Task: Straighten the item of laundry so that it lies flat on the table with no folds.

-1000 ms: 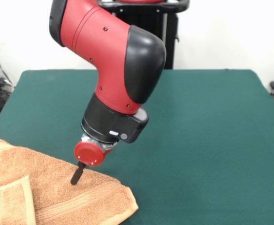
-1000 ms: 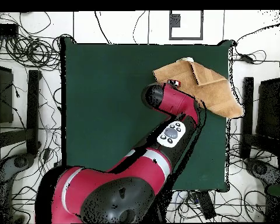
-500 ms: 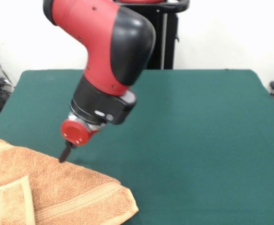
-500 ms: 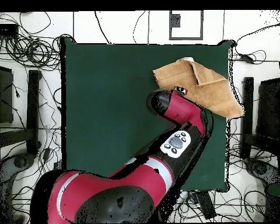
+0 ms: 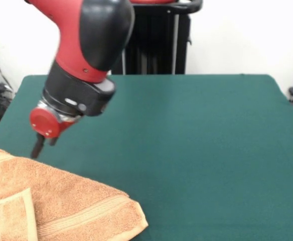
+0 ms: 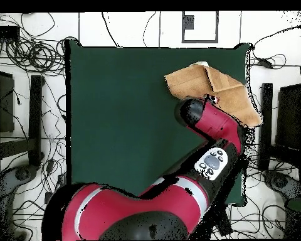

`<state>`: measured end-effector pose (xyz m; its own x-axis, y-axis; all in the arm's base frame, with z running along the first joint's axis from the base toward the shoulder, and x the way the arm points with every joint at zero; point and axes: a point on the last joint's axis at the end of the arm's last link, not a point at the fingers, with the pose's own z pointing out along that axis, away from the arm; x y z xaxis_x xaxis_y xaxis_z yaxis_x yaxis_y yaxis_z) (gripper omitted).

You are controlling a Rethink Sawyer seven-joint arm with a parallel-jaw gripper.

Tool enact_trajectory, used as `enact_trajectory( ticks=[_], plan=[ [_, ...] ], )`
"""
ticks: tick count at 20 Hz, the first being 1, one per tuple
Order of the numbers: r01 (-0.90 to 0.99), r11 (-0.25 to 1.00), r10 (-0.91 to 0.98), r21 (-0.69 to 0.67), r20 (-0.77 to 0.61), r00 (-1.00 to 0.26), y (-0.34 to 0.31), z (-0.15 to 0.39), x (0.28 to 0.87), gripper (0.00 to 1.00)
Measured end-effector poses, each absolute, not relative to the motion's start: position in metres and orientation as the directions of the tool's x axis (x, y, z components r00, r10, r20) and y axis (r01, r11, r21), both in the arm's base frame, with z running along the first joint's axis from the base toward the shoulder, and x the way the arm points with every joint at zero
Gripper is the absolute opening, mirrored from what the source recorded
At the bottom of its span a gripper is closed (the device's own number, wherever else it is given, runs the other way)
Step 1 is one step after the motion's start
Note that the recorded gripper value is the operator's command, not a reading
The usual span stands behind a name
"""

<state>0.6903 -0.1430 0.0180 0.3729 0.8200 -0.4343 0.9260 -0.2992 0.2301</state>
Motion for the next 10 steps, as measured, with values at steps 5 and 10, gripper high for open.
enact_trajectory(
  ticks=[5, 10],
  plan=[
    [0.919, -0.322, 0.81, 0.226, -0.437, 0.391, -0.162, 0.016, 0.685, 1.0],
    [0.922, -0.322, 0.809, 0.214, -0.444, 0.386, -0.164, 0.006, 0.68, 1.0]
  ],
)
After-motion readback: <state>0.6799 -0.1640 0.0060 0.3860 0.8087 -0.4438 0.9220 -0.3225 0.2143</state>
